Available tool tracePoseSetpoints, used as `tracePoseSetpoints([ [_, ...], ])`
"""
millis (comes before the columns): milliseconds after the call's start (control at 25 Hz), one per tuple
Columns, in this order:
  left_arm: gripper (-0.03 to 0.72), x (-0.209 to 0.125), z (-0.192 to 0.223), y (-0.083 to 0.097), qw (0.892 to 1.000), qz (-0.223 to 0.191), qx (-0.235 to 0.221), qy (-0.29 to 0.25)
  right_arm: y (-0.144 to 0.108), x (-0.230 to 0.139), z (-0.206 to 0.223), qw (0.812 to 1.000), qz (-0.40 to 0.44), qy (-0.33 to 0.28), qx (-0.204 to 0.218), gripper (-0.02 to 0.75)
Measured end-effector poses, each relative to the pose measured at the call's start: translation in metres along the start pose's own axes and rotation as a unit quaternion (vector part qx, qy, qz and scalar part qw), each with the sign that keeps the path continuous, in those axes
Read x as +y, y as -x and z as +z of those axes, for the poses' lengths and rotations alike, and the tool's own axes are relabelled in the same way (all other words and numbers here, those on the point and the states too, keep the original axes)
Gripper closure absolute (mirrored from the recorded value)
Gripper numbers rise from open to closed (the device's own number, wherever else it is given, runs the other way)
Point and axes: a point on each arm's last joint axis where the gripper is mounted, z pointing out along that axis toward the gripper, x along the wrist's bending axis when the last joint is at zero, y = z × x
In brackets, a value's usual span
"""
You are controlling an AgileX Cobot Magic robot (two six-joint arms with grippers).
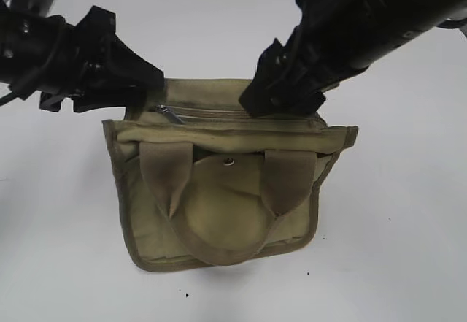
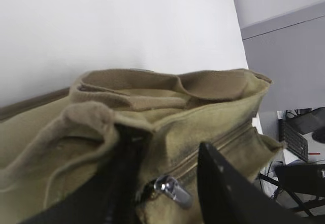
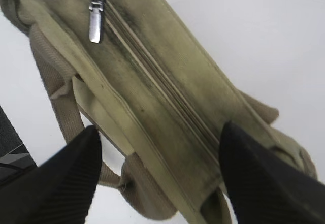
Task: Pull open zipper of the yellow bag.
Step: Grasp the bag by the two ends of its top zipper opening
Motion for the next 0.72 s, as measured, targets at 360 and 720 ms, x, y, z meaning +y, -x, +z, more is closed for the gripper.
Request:
tracePoseSetpoints([
  [360,0.520,0.002,0.016,-0.010,0.999,-0.021,0.003,-0.031,-0.006,0.027,0.027,0.999,-0.042,0.001,0.018,0.180],
  [720,0.624,0.004,0.012,-0.007,1.000,-0.016,0.006,-0.015,-0.005,0.035,0.031,0.998,-0.042,0.032,0.017,0.180],
])
